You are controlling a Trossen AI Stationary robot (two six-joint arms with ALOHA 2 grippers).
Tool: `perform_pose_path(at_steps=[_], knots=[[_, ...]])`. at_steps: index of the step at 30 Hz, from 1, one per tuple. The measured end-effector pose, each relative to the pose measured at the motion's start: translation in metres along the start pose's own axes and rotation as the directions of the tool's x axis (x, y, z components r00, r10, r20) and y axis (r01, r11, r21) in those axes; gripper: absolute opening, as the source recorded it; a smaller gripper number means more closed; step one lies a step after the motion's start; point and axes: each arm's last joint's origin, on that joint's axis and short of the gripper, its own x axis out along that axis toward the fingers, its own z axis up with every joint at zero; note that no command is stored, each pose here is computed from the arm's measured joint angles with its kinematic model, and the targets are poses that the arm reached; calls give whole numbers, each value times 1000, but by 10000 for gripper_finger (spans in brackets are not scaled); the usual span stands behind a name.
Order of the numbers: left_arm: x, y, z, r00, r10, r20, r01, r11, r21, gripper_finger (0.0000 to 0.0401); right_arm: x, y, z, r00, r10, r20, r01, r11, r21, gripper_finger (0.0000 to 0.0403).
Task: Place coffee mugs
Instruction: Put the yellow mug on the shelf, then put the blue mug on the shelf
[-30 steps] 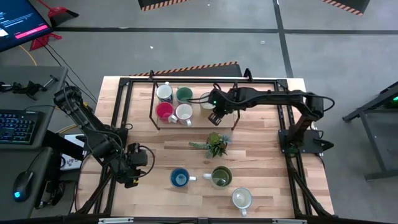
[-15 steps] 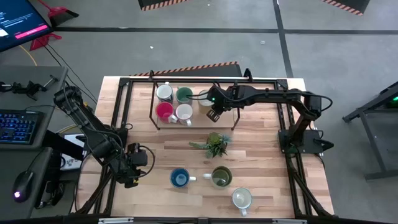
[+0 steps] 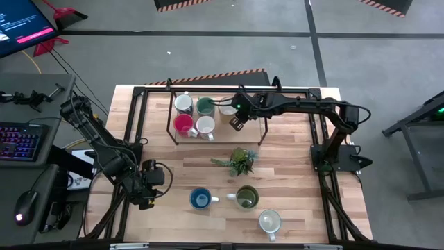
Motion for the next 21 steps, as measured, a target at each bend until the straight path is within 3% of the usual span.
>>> perform_pose_path(at_steps=[13,21], knots=[[0,0,0,1000,0,0,0,1000,0,147,1,-1,5,999,9,44,-10,1000,17,99],[0,0,0,1000,0,0,0,1000,-1,147,1,-4,0,999,-39,-8,39,999,30,99]])
